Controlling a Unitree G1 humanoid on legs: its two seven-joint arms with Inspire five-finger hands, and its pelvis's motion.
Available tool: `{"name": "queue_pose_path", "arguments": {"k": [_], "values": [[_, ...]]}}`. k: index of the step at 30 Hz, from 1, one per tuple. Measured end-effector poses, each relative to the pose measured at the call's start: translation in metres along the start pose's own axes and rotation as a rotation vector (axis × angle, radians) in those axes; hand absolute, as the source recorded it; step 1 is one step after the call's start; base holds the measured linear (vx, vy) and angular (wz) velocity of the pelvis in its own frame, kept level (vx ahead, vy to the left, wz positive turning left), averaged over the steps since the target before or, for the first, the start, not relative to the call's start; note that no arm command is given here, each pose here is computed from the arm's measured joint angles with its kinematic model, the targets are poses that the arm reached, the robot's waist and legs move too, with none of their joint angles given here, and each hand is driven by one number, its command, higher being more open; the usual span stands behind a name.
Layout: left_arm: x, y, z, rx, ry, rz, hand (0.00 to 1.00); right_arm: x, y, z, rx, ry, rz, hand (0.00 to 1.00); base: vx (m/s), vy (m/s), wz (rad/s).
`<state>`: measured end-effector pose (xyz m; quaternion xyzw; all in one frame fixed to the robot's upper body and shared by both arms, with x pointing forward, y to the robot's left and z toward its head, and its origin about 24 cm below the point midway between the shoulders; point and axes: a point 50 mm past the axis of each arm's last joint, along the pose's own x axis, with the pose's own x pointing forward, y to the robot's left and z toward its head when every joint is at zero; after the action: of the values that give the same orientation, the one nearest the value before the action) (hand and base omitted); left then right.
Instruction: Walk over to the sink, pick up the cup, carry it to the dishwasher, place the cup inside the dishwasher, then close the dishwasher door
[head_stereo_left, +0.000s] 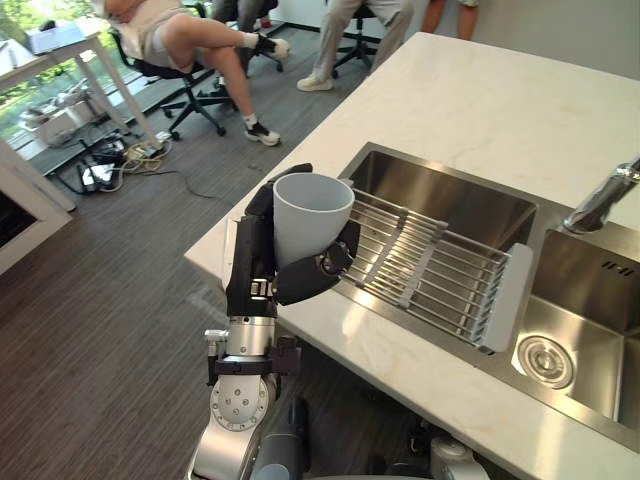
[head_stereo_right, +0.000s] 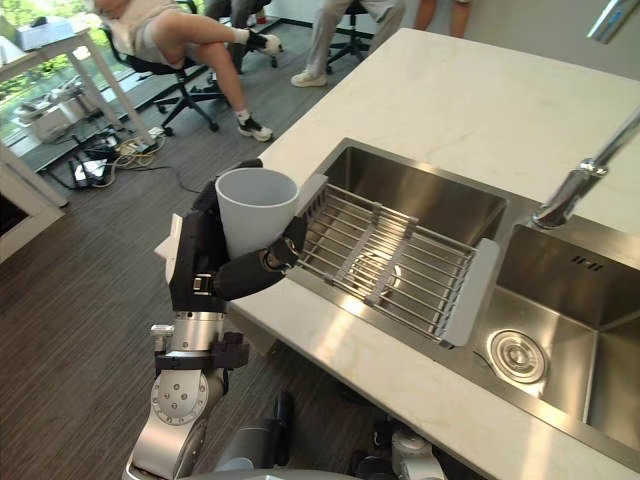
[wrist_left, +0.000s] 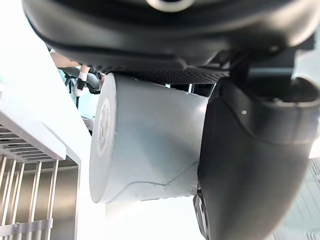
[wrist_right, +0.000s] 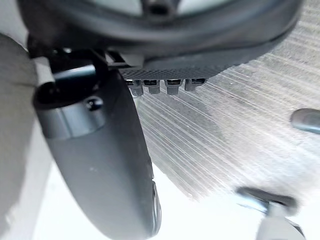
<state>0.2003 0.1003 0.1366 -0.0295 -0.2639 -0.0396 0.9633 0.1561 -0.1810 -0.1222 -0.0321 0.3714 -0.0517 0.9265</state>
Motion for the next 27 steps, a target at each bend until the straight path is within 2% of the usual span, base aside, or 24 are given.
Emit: {"name": "queue_pose_path", "arguments": {"k": [5,8,10,13,16,18,20,21,24,27], "values": [[0.020,-0.028,-0.007,-0.063,-0.026,-0.136,0.00,-0.003,-0.010,-0.005,0.086,0.013,-0.050,1.00,-0.08,0.223,1.02],[0.018,-0.021,-0.023,-0.023,0.042,-0.144,0.00,-0.004,0.012,-0.008,0.141,0.027,-0.009,1.00,-0.01,0.184,0.38],[0.018,-0.014,-0.026,0.002,0.056,-0.134,0.00,-0.003,0.008,-0.013,0.134,0.054,-0.003,1.00,-0.03,0.130,0.30],[0.020,0.001,-0.027,0.021,0.059,-0.099,0.00,-0.003,-0.014,-0.008,0.121,0.039,-0.031,1.00,-0.06,0.055,0.03],[0.010,0.018,-0.028,0.050,0.088,-0.036,0.00,-0.016,-0.035,0.022,0.104,-0.157,-0.010,1.00,-0.06,0.005,-0.16],[0.005,0.022,-0.030,0.054,0.105,-0.017,0.00,-0.022,-0.049,0.012,0.092,-0.190,-0.070,1.00,-0.05,0.019,-0.17],[0.005,0.020,-0.030,0.053,0.105,-0.023,0.00,-0.018,-0.056,-0.012,0.145,-0.066,-0.110,1.00,-0.07,0.002,0.35],[0.004,0.015,-0.031,0.061,0.110,-0.042,0.00,-0.024,-0.062,-0.040,0.155,0.065,-0.151,1.00,-0.03,0.036,0.67],[0.000,0.013,-0.032,0.096,0.113,-0.055,0.00,-0.042,-0.056,-0.086,0.164,0.282,-0.167,1.00,0.02,0.007,1.04],[-0.003,0.023,-0.033,0.102,0.130,0.021,0.00,-0.033,-0.048,-0.075,0.135,0.256,-0.121,1.00,0.01,-0.078,0.91]]}}
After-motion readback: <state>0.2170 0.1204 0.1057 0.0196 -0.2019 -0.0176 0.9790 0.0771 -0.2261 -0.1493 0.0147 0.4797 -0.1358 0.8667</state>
